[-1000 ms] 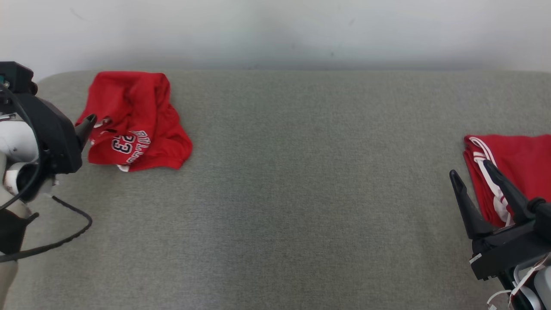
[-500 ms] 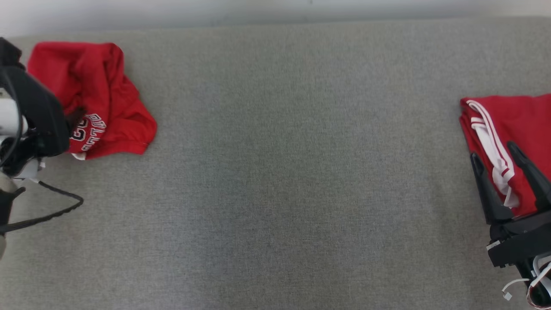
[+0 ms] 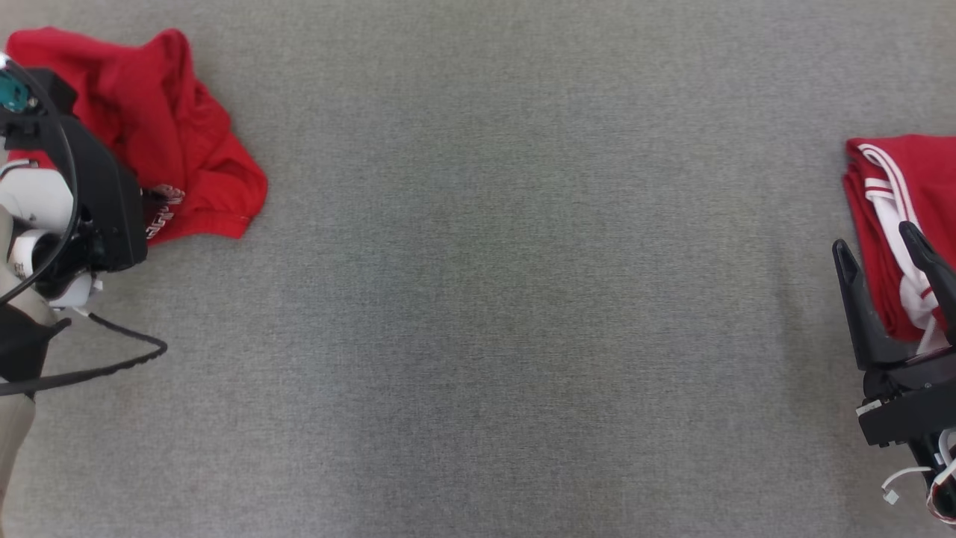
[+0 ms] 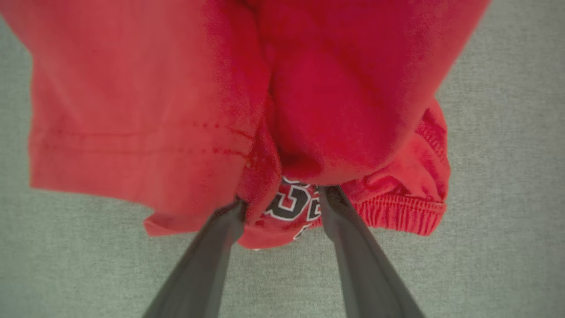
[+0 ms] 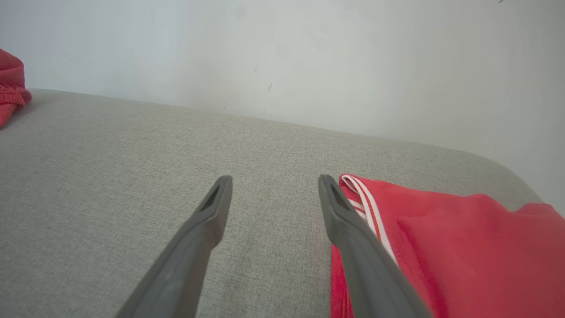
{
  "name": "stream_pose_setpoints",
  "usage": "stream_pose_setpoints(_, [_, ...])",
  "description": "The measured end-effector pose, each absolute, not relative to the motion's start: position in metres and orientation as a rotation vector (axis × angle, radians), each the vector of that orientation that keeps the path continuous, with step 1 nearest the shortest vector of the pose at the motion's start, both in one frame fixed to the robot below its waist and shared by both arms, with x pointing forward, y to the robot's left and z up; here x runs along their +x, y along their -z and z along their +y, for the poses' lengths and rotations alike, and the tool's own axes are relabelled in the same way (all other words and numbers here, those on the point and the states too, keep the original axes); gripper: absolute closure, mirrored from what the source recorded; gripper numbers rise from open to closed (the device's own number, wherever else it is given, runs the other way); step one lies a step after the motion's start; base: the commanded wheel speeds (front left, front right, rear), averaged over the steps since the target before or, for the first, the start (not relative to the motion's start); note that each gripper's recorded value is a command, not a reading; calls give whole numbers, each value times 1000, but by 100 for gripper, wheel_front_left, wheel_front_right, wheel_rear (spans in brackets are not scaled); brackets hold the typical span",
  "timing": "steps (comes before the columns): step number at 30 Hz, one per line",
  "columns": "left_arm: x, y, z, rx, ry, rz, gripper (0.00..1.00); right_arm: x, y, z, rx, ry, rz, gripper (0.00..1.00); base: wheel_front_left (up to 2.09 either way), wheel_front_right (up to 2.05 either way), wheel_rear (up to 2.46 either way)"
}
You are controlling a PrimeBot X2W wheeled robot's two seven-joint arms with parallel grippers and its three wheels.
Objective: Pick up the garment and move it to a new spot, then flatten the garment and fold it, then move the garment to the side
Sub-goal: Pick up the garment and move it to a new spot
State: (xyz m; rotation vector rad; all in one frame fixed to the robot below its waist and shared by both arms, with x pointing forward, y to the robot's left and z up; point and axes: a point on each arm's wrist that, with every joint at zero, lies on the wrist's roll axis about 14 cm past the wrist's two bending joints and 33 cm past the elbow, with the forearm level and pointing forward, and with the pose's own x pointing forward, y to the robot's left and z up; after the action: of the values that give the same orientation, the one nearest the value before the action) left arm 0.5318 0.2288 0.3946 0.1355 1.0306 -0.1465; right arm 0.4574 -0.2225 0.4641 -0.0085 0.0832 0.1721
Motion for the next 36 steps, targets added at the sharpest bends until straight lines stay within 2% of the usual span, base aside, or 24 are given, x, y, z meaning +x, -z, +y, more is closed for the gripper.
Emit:
stream_pose_setpoints(9, [535,-406,238,171,137,973,100,471,-466,-206,11,-203,68,0,0,0,0])
stream_pose_setpoints(16, [555,-455,212,208,207,787,100,467,-470,-202,38,-190,60,0,0,0,0])
stream_pose_setpoints(20, [563,-493,178,208,298,653,100,463,-476,-194,70,-191,47,0,0,0,0])
stream_pose_setpoints(28, [548,-538,106,243,501,479,100,453,-486,-190,108,-181,26,0,0,0,0])
stream_pose_setpoints(36, [483,-535,17,268,796,414,100,440,-499,-194,128,-157,-5,0,0,0,0])
